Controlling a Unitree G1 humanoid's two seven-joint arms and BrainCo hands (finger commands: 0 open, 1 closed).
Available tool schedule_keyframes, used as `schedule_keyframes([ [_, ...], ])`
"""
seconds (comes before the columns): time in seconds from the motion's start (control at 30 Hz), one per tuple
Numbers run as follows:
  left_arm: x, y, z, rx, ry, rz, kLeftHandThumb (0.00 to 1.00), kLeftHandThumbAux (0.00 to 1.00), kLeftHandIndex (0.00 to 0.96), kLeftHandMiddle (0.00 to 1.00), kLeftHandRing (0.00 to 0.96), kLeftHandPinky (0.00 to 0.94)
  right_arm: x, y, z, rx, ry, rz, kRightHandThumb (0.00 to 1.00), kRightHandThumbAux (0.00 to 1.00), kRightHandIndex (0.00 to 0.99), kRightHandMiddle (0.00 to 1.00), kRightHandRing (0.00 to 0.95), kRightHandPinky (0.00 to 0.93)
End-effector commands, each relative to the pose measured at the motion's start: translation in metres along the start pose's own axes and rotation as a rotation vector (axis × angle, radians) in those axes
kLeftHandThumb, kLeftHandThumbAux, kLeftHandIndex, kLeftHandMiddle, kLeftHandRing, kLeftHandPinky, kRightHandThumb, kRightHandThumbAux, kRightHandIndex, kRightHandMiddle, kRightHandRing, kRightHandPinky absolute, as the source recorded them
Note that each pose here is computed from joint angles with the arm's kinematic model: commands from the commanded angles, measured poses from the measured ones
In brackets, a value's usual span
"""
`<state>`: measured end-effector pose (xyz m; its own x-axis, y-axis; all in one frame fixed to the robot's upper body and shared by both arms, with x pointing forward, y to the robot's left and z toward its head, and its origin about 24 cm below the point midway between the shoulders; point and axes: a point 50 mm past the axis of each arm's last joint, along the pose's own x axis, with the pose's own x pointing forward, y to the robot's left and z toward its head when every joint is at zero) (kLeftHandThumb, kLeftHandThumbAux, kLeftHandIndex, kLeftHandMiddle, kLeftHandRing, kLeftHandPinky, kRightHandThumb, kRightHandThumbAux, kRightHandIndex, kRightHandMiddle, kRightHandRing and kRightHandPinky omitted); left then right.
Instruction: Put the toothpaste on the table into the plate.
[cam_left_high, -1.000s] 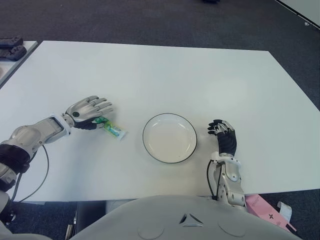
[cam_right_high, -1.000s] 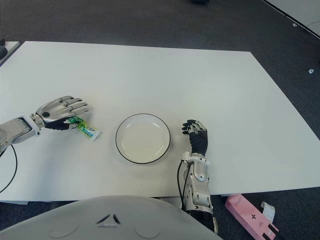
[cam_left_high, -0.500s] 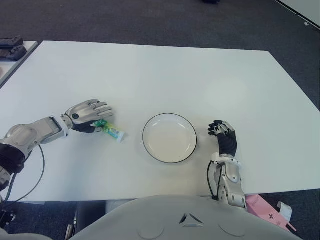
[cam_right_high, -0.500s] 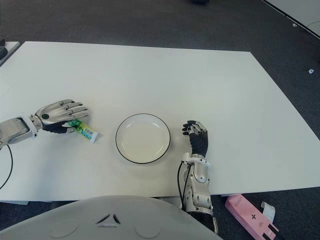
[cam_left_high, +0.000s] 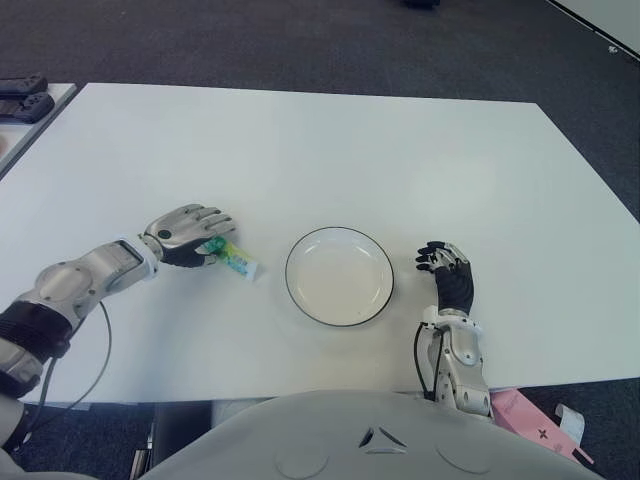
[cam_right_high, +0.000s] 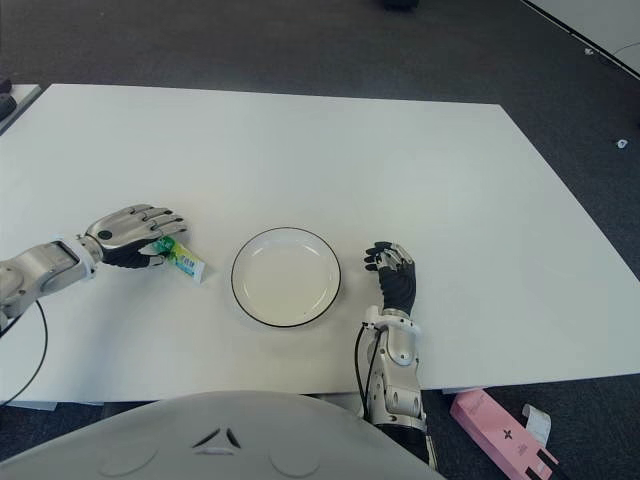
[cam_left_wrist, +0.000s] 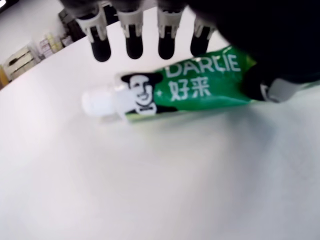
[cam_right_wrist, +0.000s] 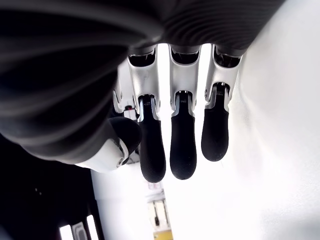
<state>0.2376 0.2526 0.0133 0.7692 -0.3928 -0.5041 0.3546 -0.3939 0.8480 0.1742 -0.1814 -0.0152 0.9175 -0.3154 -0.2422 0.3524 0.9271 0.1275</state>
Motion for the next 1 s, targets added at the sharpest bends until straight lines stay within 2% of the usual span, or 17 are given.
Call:
schedule_keyframes([
  [0.03, 0.003, -0.032, 0.024, -0.129, -0.002, -0.134, 0.426, 0.365, 0.000, 0.012, 0.001, 0.036, -0.008, 0.000, -0.025, 0.026, 0.133, -0.042, 0.709, 0.725, 0.429, 0.534, 0.530, 0.532],
  [0.23, 0.013, -0.036, 0.034, -0.278, 0.045, -0.170, 0.379, 0.398, 0.000, 0.039, 0.034, 0.081, -0.007, 0.000, -0.024, 0.030, 0.136, -0.044, 0.710, 0.724, 0.429, 0.536, 0.535, 0.537],
  [0.5, 0.020, -0.038, 0.045, -0.513, 0.156, -0.161, 0.303, 0.415, 0.000, 0.100, 0.136, 0.235, -0.007, 0.001, -0.023, 0.025, 0.134, -0.039, 0.709, 0.724, 0.429, 0.535, 0.531, 0.529],
  [0.73, 0.024, -0.042, 0.055, -0.697, 0.244, -0.177, 0.265, 0.422, 0.012, 0.092, 0.151, 0.246, -0.007, 0.001, -0.022, 0.025, 0.122, -0.031, 0.709, 0.723, 0.430, 0.539, 0.533, 0.531],
  [1.0, 0.028, -0.047, 0.058, -0.839, 0.299, -0.196, 0.206, 0.422, 0.061, 0.102, 0.191, 0.313, -0.007, 0.000, -0.022, 0.027, 0.122, -0.035, 0.709, 0.724, 0.430, 0.535, 0.528, 0.525],
])
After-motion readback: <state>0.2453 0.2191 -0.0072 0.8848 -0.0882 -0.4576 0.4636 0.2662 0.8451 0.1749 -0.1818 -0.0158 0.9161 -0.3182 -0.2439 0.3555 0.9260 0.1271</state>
